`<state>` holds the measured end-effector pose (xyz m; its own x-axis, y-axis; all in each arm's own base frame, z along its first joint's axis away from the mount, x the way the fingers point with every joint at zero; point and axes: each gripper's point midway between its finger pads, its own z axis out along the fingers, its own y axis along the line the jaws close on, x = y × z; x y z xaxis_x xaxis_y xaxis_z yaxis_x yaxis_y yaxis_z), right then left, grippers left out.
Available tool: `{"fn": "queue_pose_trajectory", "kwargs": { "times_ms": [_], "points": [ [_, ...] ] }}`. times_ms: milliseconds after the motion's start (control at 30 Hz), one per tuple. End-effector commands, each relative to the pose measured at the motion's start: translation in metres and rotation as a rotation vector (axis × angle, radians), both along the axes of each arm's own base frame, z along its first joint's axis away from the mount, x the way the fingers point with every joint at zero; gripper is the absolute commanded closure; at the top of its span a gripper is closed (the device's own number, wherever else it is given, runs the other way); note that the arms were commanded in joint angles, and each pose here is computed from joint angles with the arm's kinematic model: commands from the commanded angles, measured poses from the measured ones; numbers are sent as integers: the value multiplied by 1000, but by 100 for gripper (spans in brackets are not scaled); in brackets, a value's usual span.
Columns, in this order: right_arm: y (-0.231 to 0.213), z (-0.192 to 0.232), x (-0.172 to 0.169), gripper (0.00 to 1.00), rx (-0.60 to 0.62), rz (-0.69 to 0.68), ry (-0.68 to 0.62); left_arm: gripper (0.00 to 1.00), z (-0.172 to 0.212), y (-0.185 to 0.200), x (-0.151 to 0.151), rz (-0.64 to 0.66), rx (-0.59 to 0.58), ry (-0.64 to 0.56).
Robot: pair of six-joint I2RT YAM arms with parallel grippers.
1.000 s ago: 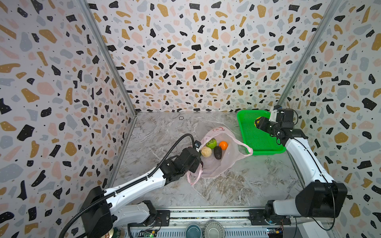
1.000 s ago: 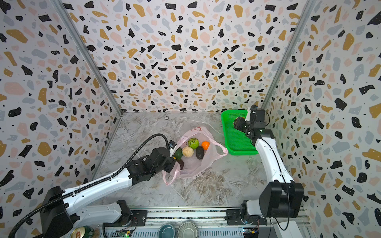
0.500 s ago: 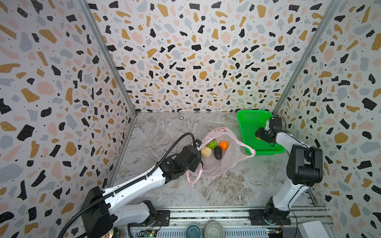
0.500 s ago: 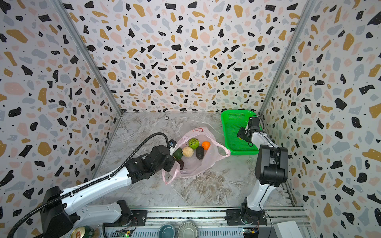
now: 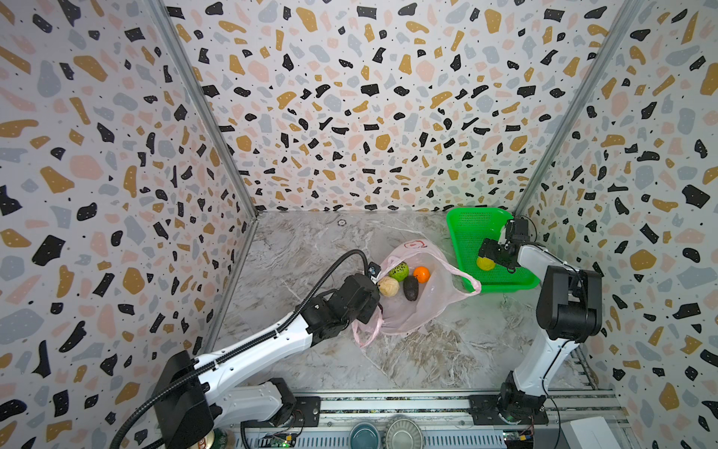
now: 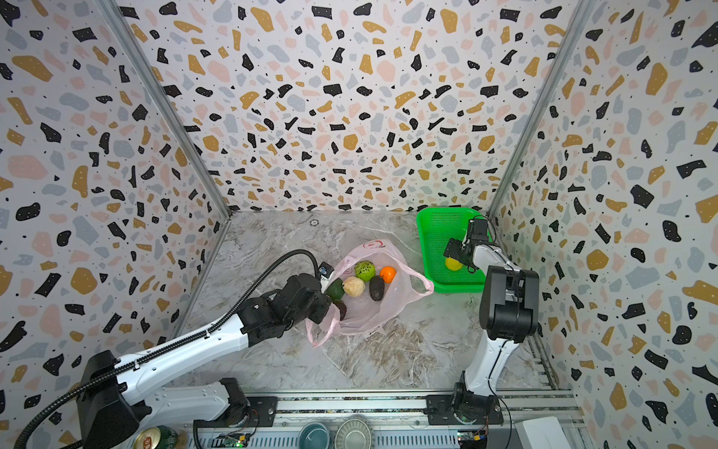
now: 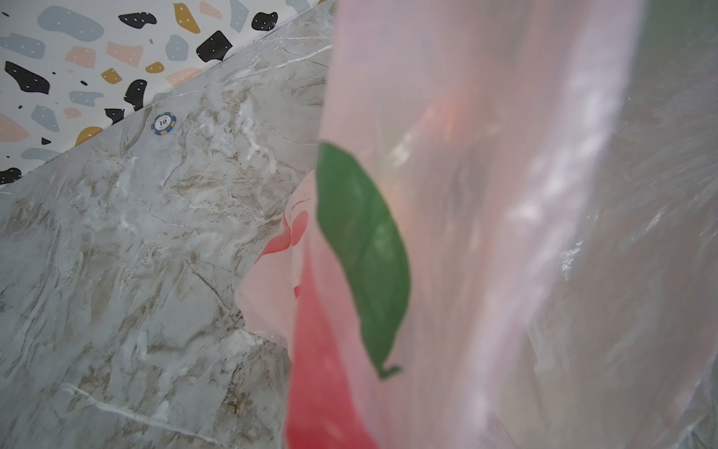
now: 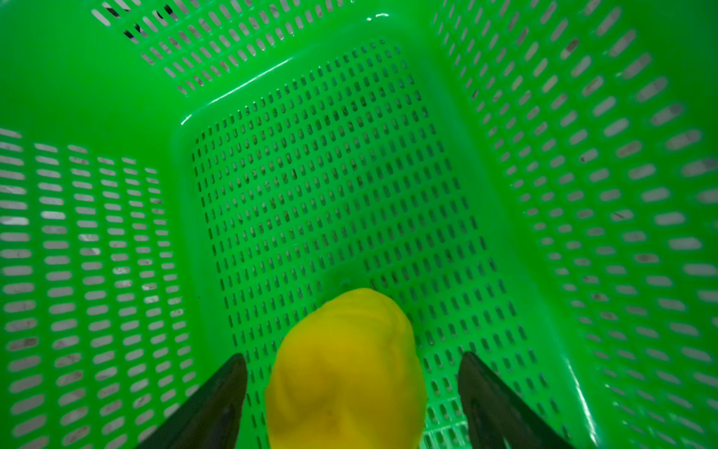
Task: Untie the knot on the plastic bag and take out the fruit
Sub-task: 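Open the right gripper to drop the lemon into the green basket, then move the right gripper back into the bag above the pale pear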
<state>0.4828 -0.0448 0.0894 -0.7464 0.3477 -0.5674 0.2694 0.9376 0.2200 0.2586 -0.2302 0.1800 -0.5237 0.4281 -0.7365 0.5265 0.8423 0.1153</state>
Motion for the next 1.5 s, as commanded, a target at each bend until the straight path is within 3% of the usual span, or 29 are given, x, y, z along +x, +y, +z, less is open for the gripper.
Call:
{"fn": "queue_pose_trajectory", "kwargs": {
  "times_ms": [0, 300, 400, 567, 900, 1200, 1467],
  "points": [
    [6, 48, -9, 13, -10, 25, -65, 100, 11, -3, 3, -3, -23, -33],
    [38, 116, -57, 5, 57, 140, -153, 100, 12, -5, 5, -9, -28, -45],
    [60, 144, -77, 4, 129, 221, -192, 100, 12, -6, 5, -14, -23, -45],
    [110, 201, -113, 2, 163, 384, -269, 100, 15, -7, 6, -16, -24, -53],
    [232, 270, -186, 0, 288, 668, -343, 100, 20, -8, 8, -28, -7, -66],
    [308, 254, -241, 0, 280, 845, -295, 100, 27, -8, 10, -26, -1, -78],
    [326, 181, -272, 3, 88, 910, -248, 100, 34, -10, 11, -28, -11, -81]
  ]
}}
